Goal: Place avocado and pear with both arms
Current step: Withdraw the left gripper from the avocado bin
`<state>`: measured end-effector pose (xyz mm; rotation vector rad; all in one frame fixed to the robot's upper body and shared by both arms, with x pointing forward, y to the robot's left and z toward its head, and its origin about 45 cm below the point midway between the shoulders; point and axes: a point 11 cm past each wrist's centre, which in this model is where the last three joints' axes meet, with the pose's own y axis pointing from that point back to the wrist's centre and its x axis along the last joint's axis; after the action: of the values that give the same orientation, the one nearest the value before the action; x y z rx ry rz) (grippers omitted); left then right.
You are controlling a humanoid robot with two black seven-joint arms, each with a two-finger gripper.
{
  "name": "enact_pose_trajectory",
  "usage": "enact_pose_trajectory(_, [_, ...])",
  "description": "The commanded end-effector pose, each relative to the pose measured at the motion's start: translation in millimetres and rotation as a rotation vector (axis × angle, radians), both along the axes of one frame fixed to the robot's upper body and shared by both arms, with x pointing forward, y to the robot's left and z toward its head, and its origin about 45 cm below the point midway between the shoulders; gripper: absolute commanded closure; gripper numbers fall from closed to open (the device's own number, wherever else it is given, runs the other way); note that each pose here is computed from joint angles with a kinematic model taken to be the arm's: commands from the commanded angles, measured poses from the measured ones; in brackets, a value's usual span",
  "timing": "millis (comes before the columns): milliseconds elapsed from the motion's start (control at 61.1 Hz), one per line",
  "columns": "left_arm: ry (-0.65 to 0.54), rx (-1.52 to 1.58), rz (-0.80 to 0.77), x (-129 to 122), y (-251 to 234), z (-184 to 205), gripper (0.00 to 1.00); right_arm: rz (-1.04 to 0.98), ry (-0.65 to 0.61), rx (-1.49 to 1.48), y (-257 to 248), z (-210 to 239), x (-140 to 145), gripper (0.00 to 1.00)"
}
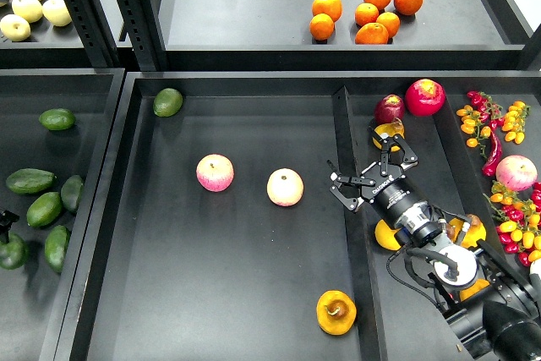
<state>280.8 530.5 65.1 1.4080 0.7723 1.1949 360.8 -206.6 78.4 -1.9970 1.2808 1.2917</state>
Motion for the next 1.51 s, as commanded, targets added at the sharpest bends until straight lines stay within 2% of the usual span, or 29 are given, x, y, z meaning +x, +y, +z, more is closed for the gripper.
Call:
enact_pose_trajectory(0, [0.000, -0.001, 0.000, 0.0, -0.5, -0.5, 0.46, 0.000, 0.000, 0.000, 0.0, 0.0, 0.0, 0.01])
enact_pose_trajectory(556, [-0.004, -0.003, -0.005, 1.9, -1.4, 0.8, 0.36, 0.000, 0.000, 0.000, 0.0, 0.0, 0.0, 0.01])
enact_pose_trajectory(1080, [-0.012, -0.007, -0.013, 6.4, -4.2, 2.7, 0.18, 0.003, -0.003, 0.001, 1.0, 1.1, 0.3, 0.01])
enact_pose_trajectory(1293, [-0.037, -0.038, -0.027, 14.7, -13.5, 4.7, 0.11, 0.003, -0.003, 0.001, 1.0, 1.1, 0.3, 0.01])
enact_pose_trajectory(1489, [-0.071, -0.090, -0.043, 24.9, -28.3, 6.8, 0.11, 0.004, -0.005, 0.002, 1.3, 1.5, 0.4, 0.01])
